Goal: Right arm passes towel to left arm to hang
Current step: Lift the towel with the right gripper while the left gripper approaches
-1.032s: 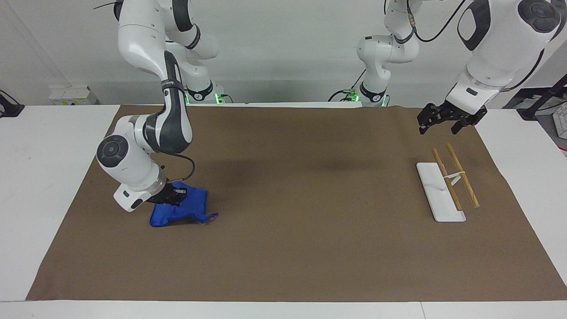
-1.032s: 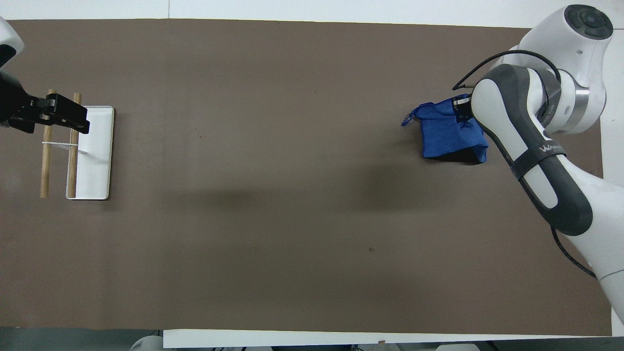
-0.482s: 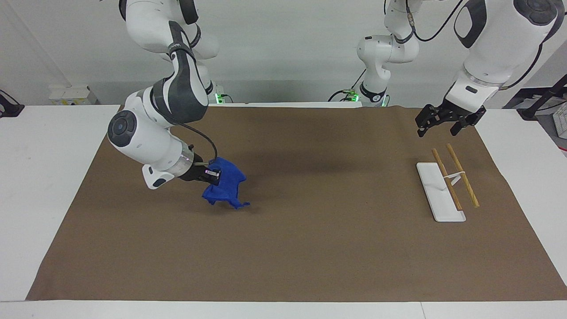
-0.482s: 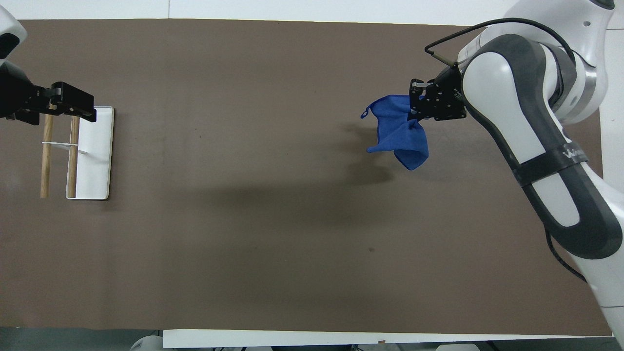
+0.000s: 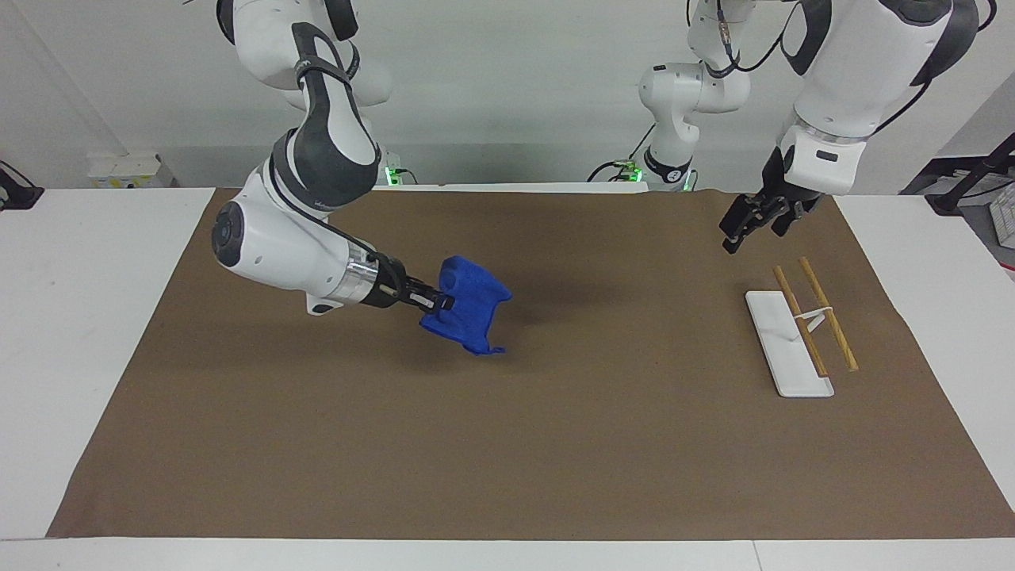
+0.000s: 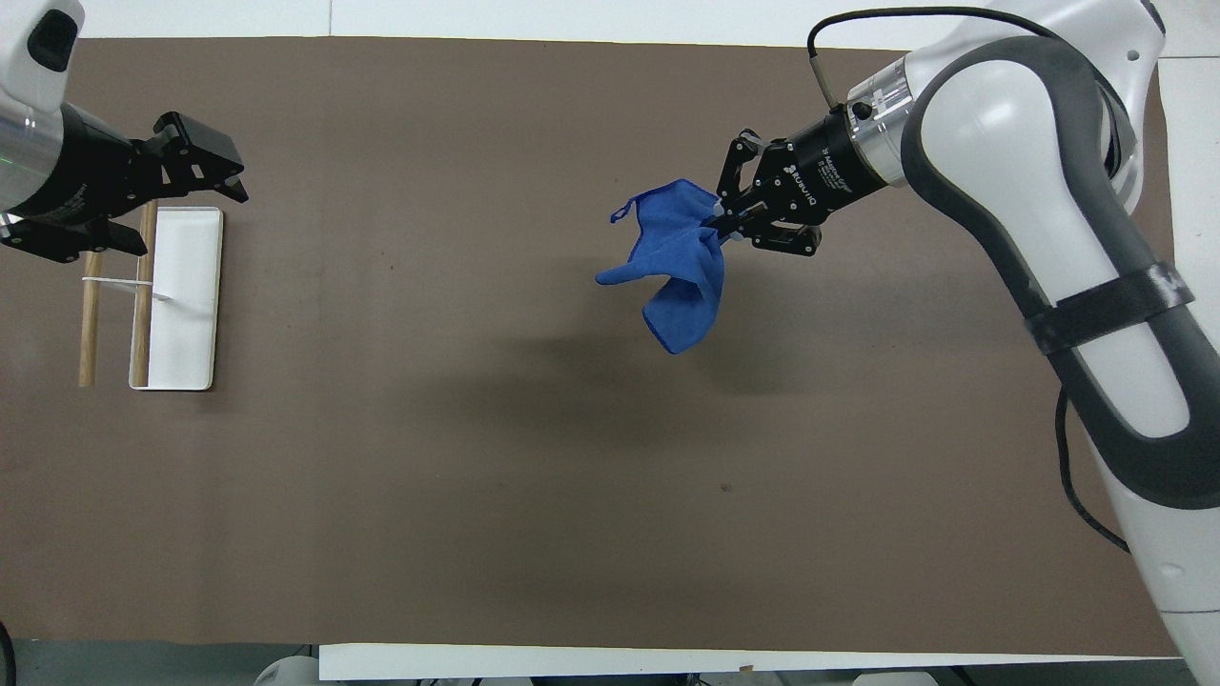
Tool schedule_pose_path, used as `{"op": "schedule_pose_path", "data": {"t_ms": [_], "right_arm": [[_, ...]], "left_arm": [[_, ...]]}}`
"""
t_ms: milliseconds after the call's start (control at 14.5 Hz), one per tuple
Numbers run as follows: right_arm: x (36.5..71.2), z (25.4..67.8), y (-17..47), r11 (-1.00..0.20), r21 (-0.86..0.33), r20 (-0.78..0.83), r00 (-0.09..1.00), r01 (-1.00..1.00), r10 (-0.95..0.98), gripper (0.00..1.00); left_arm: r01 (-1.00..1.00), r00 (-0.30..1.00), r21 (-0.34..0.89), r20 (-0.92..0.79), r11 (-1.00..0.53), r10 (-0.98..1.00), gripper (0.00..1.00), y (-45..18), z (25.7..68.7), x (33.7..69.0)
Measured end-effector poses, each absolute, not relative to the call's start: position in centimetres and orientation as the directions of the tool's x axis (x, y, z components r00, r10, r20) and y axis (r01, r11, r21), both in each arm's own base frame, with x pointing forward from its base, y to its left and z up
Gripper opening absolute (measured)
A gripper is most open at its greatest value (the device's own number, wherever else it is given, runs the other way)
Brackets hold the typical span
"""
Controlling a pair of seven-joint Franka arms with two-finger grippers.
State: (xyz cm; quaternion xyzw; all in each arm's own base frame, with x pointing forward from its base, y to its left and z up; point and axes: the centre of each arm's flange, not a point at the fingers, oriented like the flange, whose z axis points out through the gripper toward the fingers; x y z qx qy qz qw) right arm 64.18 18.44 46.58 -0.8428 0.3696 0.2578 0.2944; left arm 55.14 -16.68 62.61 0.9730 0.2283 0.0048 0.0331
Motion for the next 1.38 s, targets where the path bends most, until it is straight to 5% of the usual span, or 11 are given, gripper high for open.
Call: {"op": "schedule_pose_path", "data": {"t_ms": [344,619,1377], "right_arm": [[63.6,47.5,21.1,-0.386,-0.210,-0.812,0.380,-0.898,-0.443,0.07],[62.7,46.2,23.4,-0.293,-0.144,-0.860,0.266,-0.945,-0.436,0.07],[60.7,45.8,27.2,-0.273,-0.095,-0.869,0.214,-0.957,-0.446,0.07]], "left_arm": [[0.821,0.571,0.107,-0.185,-0.561,0.800,0.99,-19.5,60.6,54.8],[0.922,0.388,0.104,-0.232,-0.374,0.892,0.99,-25.2,59.4,53.6],[0.946,0.324,0.110,-0.283,-0.304,0.903,0.95,-30.8,53.1,53.9]]}}
